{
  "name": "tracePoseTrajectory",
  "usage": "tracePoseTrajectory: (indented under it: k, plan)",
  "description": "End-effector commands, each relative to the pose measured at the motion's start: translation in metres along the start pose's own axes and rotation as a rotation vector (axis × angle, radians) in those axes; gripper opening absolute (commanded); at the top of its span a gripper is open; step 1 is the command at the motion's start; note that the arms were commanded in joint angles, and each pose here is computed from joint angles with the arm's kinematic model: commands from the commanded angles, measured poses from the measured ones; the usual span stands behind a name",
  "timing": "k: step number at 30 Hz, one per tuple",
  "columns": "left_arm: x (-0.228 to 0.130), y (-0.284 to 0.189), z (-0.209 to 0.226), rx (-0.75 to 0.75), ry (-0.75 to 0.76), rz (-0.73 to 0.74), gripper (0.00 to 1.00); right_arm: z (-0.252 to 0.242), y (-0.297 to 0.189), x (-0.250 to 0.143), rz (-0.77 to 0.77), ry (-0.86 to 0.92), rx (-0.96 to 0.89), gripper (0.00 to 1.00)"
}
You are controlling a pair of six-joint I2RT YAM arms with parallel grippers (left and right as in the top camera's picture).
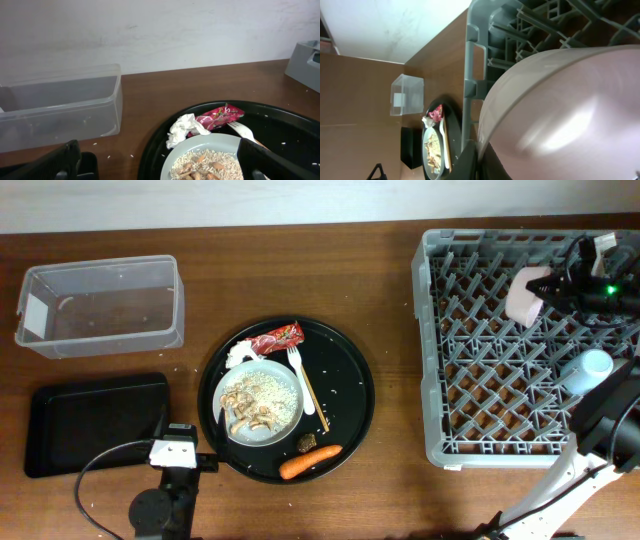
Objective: Sort waste into correct bins and load items into the dishwasher rack
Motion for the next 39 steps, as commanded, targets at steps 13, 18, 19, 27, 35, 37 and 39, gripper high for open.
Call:
tracePoseTrajectory:
  k: [13, 18, 19, 27, 35, 37, 39]
  plan:
    - [-0.002, 0.000, 0.000, -0.003, 0.015, 0.005, 0.99, 0.013, -0.074, 0.005, 0.032, 0.278, -0.519, 0.33]
    - [-0.002, 0.000, 0.000, -0.002, 0.015, 0.005, 0.99, 0.041, -0.095, 0.008, 0.000, 0.315, -0.599, 0.75]
    - [-0.002, 0.000, 0.000, -0.003, 0.015, 0.005, 0.99, 0.043, -0.095, 0.006, 0.008, 0.322, -0.597, 0.75]
    - [-0.002, 0.000, 0.000, -0.002, 0.015, 0.005, 0.99, 0.064, -0.070, 0.009, 0.060, 0.264, -0.575, 0.72]
    - [-0.002, 0.000, 0.000, -0.002, 0.015, 0.005, 0.99, 0.200, 0.079, -0.016, 0.342, -0.184, -0.517, 0.73]
    - [-0.002, 0.000, 0.000, -0.003, 0.015, 0.005, 0.99, 0.247, 0.132, -0.047, 0.436, -0.361, -0.587, 0.83]
    - [-0.002, 0.000, 0.000, -0.003, 0.015, 0.005, 0.99, 0.274, 0.160, -0.069, 0.454, -0.456, -0.661, 0.99]
Point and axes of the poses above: each gripper's point midway between its finger pads, its own y axis out along the fingers, its own z axis along the line the jaws close on, x = y × z, the point moved 10 cm from there along -y, back along the fingers, and after that the axes turned 6 degrees about -y, right-handed, at the moved point
